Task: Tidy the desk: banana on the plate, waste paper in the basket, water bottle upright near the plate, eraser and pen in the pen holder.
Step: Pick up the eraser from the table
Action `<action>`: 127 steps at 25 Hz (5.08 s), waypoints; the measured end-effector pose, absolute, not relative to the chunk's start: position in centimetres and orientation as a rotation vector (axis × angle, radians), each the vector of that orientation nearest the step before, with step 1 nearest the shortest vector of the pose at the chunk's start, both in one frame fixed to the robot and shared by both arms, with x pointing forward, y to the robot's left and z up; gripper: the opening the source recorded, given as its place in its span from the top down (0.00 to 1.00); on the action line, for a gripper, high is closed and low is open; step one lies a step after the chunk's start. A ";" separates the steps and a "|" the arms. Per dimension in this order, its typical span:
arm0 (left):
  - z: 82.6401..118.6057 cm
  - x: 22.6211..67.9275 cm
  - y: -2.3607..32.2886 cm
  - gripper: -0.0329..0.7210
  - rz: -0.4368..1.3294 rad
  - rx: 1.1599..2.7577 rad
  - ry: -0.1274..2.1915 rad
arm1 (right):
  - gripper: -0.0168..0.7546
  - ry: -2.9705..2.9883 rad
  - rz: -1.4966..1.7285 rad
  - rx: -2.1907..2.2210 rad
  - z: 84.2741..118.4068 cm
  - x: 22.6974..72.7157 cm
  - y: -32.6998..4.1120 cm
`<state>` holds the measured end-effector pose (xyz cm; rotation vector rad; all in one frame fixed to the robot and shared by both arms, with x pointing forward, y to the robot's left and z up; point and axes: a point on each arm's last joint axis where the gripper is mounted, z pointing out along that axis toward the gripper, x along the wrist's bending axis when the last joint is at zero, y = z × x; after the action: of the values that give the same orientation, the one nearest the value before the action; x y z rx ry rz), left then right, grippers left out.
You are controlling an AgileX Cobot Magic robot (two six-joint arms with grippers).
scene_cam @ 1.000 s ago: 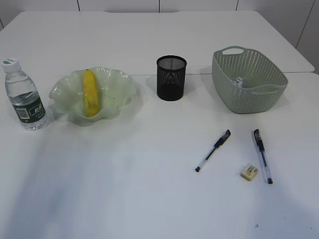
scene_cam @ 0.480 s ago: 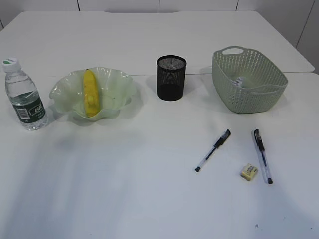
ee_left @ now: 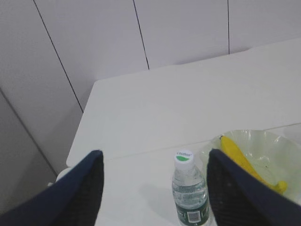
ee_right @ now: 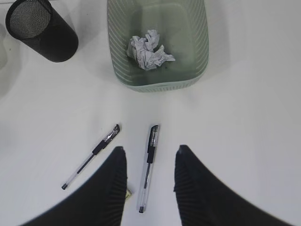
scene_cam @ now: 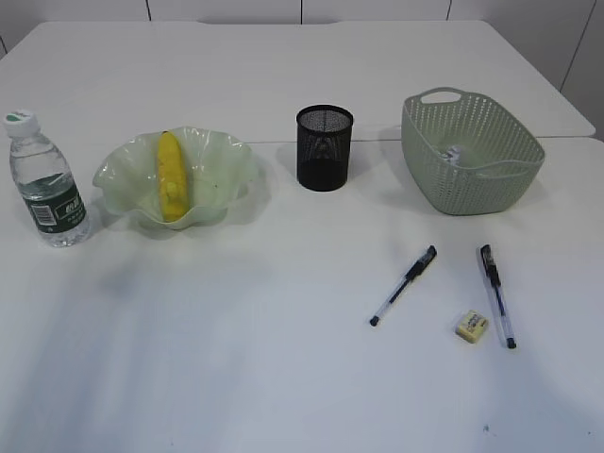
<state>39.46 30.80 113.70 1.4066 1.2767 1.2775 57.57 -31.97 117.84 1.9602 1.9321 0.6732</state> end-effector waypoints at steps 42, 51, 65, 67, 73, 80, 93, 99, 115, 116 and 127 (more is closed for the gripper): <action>113.2 38.1 30.7 0.31 1.162 1.397 1.376 | 0.54 2.553 0.397 1.524 109.8 56.3 -26.9; 113.2 38.1 30.7 0.31 1.162 1.397 1.376 | 0.37 2.685 0.422 1.514 106.5 58.3 -26.2; 113.2 38.1 30.7 0.31 1.162 1.397 1.376 | 0.37 2.887 0.389 1.435 101.2 59.0 -25.7; 113.2 38.1 30.7 0.32 1.162 1.397 1.376 | 0.37 2.889 0.396 1.432 101.2 59.0 -25.7; 113.2 38.1 30.7 0.32 1.157 1.403 1.383 | 0.37 2.887 0.453 1.457 101.3 59.0 -25.4; 113.1 38.1 30.7 0.32 1.167 1.418 1.384 | 0.37 2.888 0.439 1.450 101.3 59.0 -25.4; 113.1 38.1 30.8 0.32 1.190 1.435 1.376 | 0.37 2.974 0.415 1.429 97.6 57.1 -25.2; 113.1 38.1 30.8 0.33 1.191 1.436 1.376 | 0.37 3.015 0.432 1.321 97.0 56.6 -23.6; 112.9 38.0 30.8 0.33 1.180 1.453 1.393 | 0.37 2.990 0.437 1.299 96.9 56.9 -23.6; 112.9 38.0 30.8 0.33 1.180 1.453 1.393 | 0.37 2.984 0.427 1.289 96.9 57.0 -23.7; 112.9 38.0 30.8 0.33 1.179 1.455 1.394 | 0.37 2.976 0.341 1.264 94.6 57.9 -24.1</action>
<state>38.02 30.83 112.91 1.4547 1.3944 1.1792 57.89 -24.06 94.63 1.2641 2.9756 0.3413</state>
